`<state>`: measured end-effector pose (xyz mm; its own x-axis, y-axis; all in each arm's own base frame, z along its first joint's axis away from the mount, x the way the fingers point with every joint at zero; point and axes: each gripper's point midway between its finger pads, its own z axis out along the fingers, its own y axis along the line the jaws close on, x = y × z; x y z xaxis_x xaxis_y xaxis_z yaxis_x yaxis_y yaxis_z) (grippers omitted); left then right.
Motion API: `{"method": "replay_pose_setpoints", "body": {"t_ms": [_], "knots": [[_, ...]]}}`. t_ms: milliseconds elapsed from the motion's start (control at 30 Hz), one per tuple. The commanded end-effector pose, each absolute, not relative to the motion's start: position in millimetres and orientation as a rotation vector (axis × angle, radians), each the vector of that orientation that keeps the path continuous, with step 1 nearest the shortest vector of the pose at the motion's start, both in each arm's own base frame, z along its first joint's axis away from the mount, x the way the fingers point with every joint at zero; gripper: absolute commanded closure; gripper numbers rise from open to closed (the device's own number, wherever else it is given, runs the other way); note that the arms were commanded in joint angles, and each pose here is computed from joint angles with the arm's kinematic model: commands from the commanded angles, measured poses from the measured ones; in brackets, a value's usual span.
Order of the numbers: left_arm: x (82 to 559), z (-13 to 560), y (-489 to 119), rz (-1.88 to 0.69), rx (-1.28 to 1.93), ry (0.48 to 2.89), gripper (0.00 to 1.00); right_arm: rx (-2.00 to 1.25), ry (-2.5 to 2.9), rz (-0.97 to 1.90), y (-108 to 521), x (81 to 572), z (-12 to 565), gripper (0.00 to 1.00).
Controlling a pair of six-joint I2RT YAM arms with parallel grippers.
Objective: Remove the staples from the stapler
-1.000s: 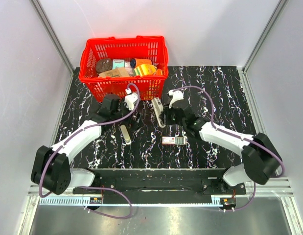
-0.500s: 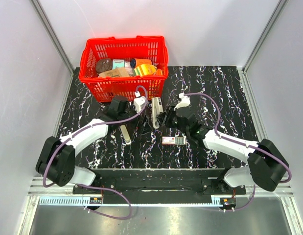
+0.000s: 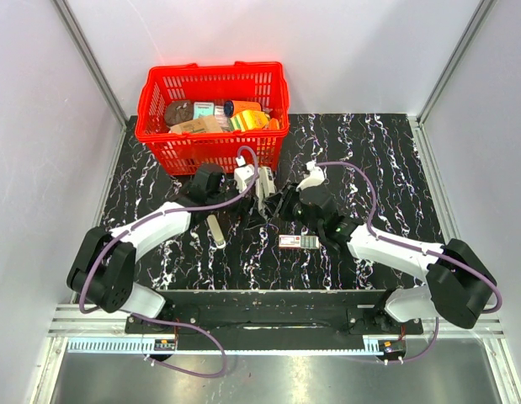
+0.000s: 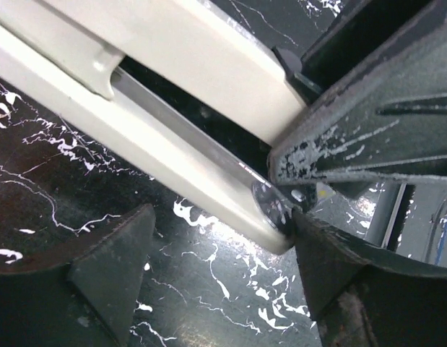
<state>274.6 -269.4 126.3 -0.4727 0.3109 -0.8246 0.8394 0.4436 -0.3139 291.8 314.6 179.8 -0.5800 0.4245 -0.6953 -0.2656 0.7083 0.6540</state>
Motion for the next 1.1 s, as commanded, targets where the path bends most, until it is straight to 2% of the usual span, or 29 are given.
{"method": "replay_pose_setpoints", "body": {"t_ms": [0,133,200,333,433,667,800,900,1067], "knots": [[291,151,-284,-0.976,0.986,1.875,0.23,0.153,1.803,1.125,334,295,245,1.00],[294,153,-283,-0.951,0.996,1.852,0.39,0.165,1.819,1.167,336,287,241,1.00],[296,152,-281,-0.924,1.008,1.845,0.51,0.174,1.828,1.182,336,282,237,1.00],[300,150,-277,-0.872,1.023,1.845,0.64,0.169,1.848,1.192,333,274,232,1.00],[303,151,-273,-0.829,1.012,1.845,0.79,0.168,1.877,1.187,330,268,222,1.00],[311,152,-259,-0.693,1.031,1.799,0.83,0.139,1.940,1.129,312,253,203,1.00],[324,146,-249,-0.555,1.078,1.773,0.85,0.048,1.993,1.059,305,244,193,1.00],[337,142,-240,-0.425,1.128,1.754,0.92,0.042,2.049,1.014,296,237,182,1.00],[349,145,-232,-0.280,1.165,1.680,0.93,-0.016,2.103,0.996,287,223,172,1.00]]}}
